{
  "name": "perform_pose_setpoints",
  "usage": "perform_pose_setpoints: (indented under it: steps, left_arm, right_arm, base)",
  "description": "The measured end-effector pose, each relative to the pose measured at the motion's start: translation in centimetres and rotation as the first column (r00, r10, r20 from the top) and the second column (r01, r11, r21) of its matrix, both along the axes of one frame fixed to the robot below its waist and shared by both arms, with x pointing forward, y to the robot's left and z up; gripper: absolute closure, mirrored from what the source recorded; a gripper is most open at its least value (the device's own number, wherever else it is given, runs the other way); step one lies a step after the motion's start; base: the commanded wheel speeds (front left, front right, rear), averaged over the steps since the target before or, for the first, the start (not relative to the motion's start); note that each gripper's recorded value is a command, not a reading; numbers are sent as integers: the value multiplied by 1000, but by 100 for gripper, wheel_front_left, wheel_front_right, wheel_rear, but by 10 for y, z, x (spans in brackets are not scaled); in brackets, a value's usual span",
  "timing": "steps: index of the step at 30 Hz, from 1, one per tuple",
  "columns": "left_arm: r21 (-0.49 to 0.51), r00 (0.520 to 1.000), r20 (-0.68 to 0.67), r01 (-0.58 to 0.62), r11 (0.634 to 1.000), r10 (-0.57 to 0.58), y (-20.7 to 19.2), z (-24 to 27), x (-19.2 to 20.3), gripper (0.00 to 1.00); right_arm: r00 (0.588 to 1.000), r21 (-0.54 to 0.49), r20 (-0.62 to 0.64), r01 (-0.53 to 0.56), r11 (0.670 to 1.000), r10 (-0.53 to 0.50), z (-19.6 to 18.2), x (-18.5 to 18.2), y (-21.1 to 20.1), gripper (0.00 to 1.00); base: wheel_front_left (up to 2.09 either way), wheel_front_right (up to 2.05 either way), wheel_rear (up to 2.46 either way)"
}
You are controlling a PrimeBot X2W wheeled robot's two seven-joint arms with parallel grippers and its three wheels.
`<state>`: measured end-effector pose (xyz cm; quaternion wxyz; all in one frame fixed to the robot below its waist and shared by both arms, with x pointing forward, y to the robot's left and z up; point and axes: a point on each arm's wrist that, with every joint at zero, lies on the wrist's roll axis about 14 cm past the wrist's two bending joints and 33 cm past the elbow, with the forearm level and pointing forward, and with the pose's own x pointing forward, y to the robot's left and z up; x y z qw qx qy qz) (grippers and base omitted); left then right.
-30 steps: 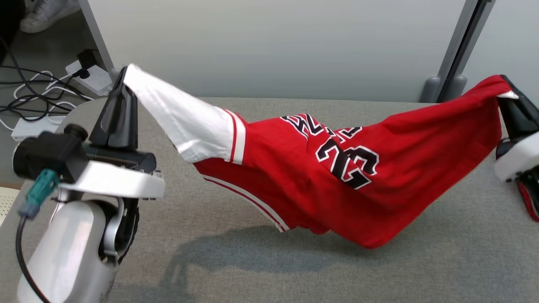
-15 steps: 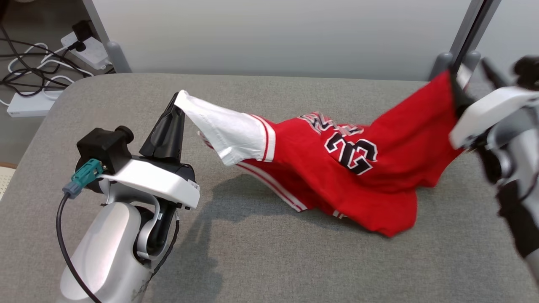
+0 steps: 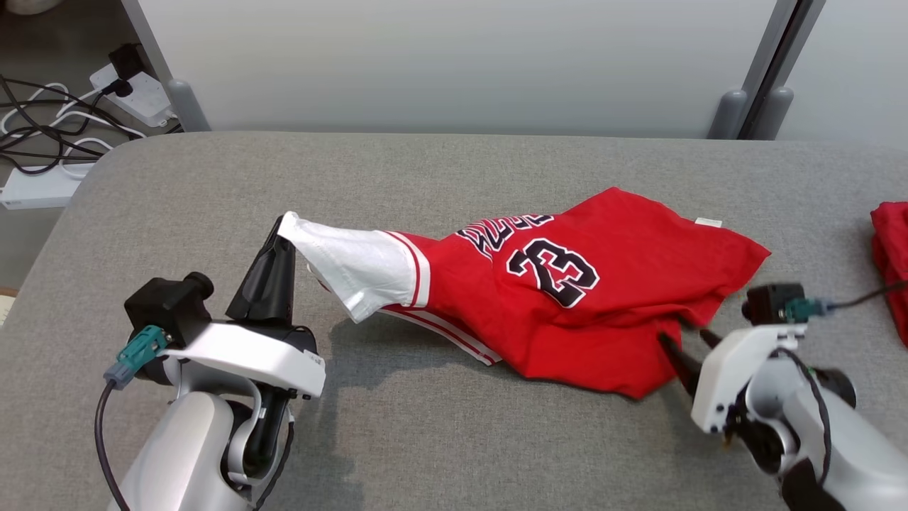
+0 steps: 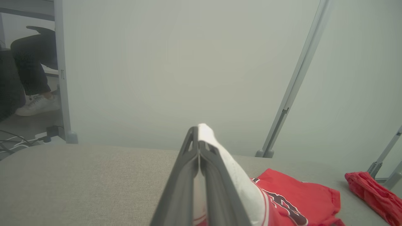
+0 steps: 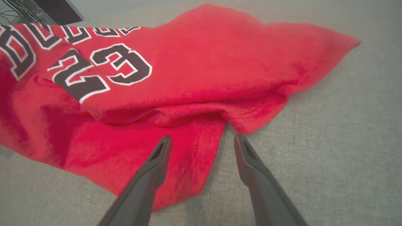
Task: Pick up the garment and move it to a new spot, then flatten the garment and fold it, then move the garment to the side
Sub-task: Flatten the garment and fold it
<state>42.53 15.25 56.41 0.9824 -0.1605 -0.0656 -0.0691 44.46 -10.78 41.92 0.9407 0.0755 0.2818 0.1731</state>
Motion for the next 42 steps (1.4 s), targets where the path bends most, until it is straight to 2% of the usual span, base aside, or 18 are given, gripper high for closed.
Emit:
perform_pose_setpoints:
  steps: [7,13,19,20,22,23,24,29,35,38,42]
  left_arm:
    - [-26,1000,23,-16,1000,16,-1,5,-3,100]
    - [-41,1000,11,-24,999,24,-2,-1,-4,100]
    - [-41,999,18,-31,999,32,0,1,-5,100]
    - [-41,999,24,-36,999,37,2,2,-7,100]
    - [-43,999,27,-39,998,40,3,4,-8,100]
    - [-43,999,30,-40,998,42,3,5,-9,100]
    - [-43,999,32,-41,998,43,4,6,-10,100]
    - [-44,998,42,-43,998,45,4,8,-11,100]
    - [-38,998,43,-36,999,37,3,7,-13,100]
    - [-35,998,57,-29,999,31,3,11,-15,100]
    - [-51,996,92,4,999,1,-7,24,-17,100]
  right_arm:
    - [993,74,-118,10,997,-1,-42,-51,7,0]
    - [994,139,-110,40,990,-24,-40,-56,16,0]
    - [994,164,-105,7,986,10,-35,-59,35,0]
    - [995,163,-103,1,987,16,-34,-59,37,44]
    - [994,171,-108,1,985,18,-33,-60,40,71]
    - [994,172,-112,1,985,18,-33,-62,41,91]
    - [993,171,-118,2,985,18,-35,-63,42,100]
    - [994,144,-105,15,989,0,-34,-60,34,100]
    - [999,119,-25,44,992,-42,-21,-50,15,100]
    - [996,95,27,87,992,-90,-12,-42,-10,100]
    - [972,32,166,163,986,-166,14,-24,-61,100]
  base:
    - [0,0,0]
    - [0,0,0]
    - [0,0,0]
    - [0,0,0]
    - [0,0,0]
    - [0,0,0]
    - [0,0,0]
    - [0,0,0]
    - [0,0,0]
    - [0,0,0]
    - [0,0,0]
